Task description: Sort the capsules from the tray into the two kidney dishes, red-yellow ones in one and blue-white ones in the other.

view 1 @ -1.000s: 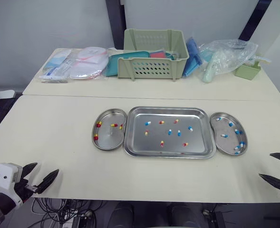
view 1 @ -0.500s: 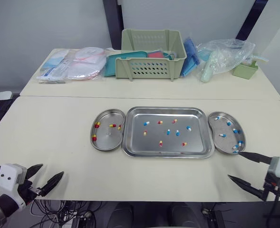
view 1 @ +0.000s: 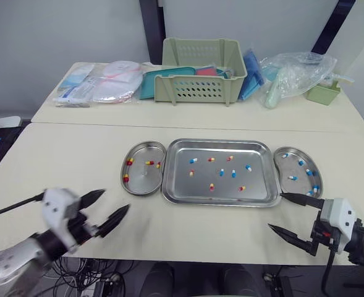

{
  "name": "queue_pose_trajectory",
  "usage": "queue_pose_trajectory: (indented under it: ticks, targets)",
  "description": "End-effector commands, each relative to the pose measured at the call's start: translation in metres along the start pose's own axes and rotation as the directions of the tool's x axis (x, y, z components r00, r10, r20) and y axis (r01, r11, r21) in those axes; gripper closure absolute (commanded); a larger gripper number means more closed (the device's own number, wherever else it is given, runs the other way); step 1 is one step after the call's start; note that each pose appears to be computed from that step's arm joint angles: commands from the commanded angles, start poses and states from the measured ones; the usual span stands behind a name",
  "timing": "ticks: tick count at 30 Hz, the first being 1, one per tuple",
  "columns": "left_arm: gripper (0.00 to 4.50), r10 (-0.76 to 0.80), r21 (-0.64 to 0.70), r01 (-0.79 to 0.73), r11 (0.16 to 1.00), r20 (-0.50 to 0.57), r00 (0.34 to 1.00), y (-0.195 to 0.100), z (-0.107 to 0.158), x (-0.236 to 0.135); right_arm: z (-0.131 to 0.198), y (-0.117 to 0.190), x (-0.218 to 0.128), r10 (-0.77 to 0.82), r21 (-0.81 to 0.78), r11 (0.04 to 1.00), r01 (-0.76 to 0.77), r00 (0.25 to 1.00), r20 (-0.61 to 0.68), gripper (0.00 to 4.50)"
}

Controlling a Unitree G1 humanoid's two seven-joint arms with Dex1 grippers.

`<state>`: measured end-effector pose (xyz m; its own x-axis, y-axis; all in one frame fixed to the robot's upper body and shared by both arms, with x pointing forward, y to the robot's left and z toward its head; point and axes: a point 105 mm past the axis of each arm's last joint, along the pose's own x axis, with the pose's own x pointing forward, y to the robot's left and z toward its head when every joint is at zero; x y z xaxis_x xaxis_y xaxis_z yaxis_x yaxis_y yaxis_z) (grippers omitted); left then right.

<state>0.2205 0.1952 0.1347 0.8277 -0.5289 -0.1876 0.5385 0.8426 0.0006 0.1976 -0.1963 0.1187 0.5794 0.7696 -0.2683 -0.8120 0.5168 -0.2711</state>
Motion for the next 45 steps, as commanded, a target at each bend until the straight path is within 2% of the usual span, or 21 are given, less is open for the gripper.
queue_pose_trajectory:
  ticks: [1,5,8,11,19,27,40,43,45]
  targets:
    - [0.00,0.008,-0.024,-0.007,1.000,0.038,0.999,-0.020,0.014,0.032,0.008,0.005,0.002,0.007,-0.011,1.000,-0.007,1.000,0.019,0.05]
    - [0.00,-0.016,-0.043,0.018,0.999,0.055,0.998,-0.037,0.024,0.067,0.009,0.009,0.003,0.005,0.003,1.000,-0.005,1.000,0.012,0.05]
    - [0.57,-0.027,-0.035,0.029,0.999,0.048,0.998,-0.043,0.026,0.085,0.009,0.011,0.002,0.005,0.010,1.000,-0.005,1.000,0.002,0.00]
    - [1.47,-0.030,-0.008,0.030,1.000,0.022,0.999,-0.047,0.025,0.102,0.009,0.011,0.001,-0.009,0.023,1.000,0.009,1.000,0.001,0.00]
    - [1.47,0.013,-0.014,-0.015,1.000,-0.110,0.994,-0.055,0.007,0.142,0.009,0.010,0.001,-0.008,0.033,0.999,0.009,1.000,-0.009,0.00]
    - [1.47,0.034,0.015,-0.031,0.999,-0.233,0.972,-0.061,-0.011,0.158,0.010,0.007,-0.001,0.004,0.034,0.999,-0.003,1.000,-0.023,0.00]
    - [1.47,0.015,-0.003,-0.016,1.000,-0.301,0.954,-0.066,-0.026,0.169,0.011,0.004,-0.003,0.005,0.034,0.999,-0.004,0.999,-0.036,0.00]
    - [2.00,0.006,-0.004,-0.008,1.000,-0.317,0.949,-0.064,-0.029,0.167,0.012,0.002,-0.003,-0.005,0.035,0.999,0.006,0.999,-0.032,0.00]
    - [2.58,0.002,-0.002,-0.003,1.000,-0.321,0.947,-0.063,-0.030,0.167,0.012,0.002,-0.003,-0.008,0.036,0.999,0.009,0.999,-0.032,0.00]
